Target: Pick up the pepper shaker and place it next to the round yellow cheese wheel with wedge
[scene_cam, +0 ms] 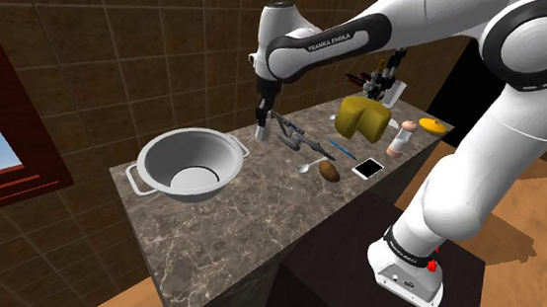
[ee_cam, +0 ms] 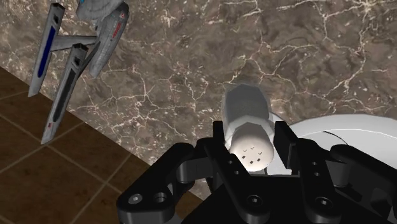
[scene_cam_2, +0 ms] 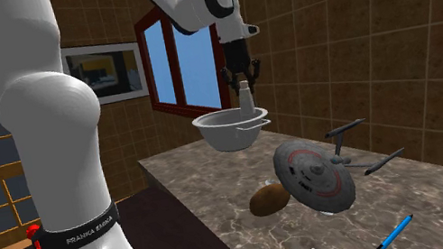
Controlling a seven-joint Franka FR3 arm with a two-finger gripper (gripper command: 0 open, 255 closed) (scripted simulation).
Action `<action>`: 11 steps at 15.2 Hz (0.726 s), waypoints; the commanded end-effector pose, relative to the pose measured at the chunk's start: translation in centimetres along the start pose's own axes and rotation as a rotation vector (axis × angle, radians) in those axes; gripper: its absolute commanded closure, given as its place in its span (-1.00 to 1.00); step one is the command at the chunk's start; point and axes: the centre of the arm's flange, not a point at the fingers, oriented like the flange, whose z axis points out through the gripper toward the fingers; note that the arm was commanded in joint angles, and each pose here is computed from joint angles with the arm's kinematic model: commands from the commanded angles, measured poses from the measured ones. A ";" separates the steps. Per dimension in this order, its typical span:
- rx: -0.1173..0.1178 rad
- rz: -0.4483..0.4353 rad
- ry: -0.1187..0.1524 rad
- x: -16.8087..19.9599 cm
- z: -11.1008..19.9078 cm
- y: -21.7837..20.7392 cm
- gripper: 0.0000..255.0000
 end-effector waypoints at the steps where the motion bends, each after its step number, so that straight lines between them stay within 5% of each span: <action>1: 0.000 0.000 0.000 -0.1 -1.1 0.2 1.00; 6: 0.000 0.000 0.000 -0.1 -3.5 0.4 1.00; 11: 0.000 0.000 0.000 -2.8 -3.0 6.4 1.00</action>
